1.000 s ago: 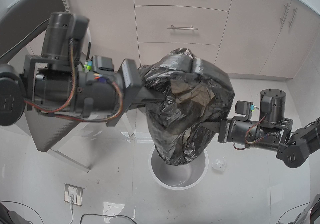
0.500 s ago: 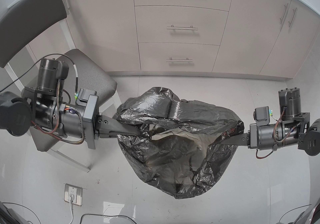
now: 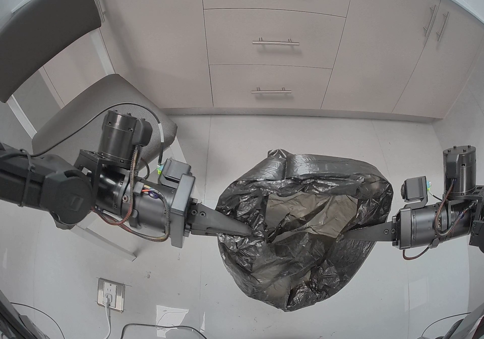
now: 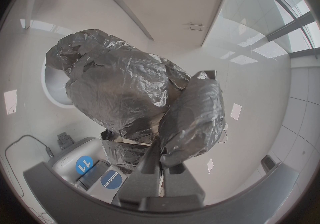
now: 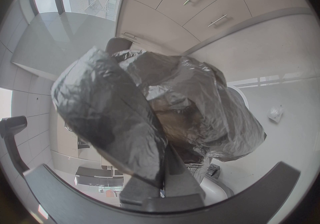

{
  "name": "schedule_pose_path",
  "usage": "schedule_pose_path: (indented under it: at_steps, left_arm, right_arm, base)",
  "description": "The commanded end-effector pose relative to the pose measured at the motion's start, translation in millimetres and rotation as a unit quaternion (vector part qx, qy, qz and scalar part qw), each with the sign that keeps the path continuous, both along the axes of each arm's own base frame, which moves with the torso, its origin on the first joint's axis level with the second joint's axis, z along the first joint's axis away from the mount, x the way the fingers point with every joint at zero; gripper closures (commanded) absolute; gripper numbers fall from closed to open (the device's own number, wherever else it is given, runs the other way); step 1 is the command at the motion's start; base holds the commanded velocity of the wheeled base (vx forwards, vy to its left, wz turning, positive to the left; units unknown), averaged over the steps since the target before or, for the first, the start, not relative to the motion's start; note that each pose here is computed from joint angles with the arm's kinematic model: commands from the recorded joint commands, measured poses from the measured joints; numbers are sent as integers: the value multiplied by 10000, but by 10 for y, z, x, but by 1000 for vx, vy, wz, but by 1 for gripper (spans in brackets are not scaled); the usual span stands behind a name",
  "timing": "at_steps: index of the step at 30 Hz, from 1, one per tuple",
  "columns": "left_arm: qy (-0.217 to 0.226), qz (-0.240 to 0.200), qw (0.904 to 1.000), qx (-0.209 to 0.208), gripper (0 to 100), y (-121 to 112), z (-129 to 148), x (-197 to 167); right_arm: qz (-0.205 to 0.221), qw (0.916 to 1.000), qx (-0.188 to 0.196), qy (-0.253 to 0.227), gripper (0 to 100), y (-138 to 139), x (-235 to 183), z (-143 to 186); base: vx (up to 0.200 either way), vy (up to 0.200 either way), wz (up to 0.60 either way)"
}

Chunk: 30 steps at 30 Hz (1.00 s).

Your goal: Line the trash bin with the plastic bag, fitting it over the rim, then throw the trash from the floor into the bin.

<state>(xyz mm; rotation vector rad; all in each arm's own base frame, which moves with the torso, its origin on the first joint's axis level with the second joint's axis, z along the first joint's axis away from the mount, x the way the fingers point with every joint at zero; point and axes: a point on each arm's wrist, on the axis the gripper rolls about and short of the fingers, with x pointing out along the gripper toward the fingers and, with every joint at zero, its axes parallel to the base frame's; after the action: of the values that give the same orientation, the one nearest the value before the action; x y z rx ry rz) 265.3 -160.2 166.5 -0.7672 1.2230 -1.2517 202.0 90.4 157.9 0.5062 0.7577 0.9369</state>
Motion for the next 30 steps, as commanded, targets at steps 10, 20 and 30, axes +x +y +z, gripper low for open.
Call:
schedule_pose_path:
  at_steps: [10, 20, 30]
  left_arm:
    - [491, -168, 9983, 257, 100, -203, -438, 139]
    - [52, 89, 9999, 15, 100, 1, -106, 95]
    - [-36, 252, 9997, -32, 100, 97, -45, 130]
  right_arm:
    - [55, 9997, -181, 163, 100, 36, 101, -256]
    - [111, 9997, -16, -229, 100, 148, 255, -178]
    - [264, 9994, -106, -179, 100, 348, 400, -246]
  base:
    - [0, 0, 0]
    - [0, 0, 0]
    - [0, 0, 0]
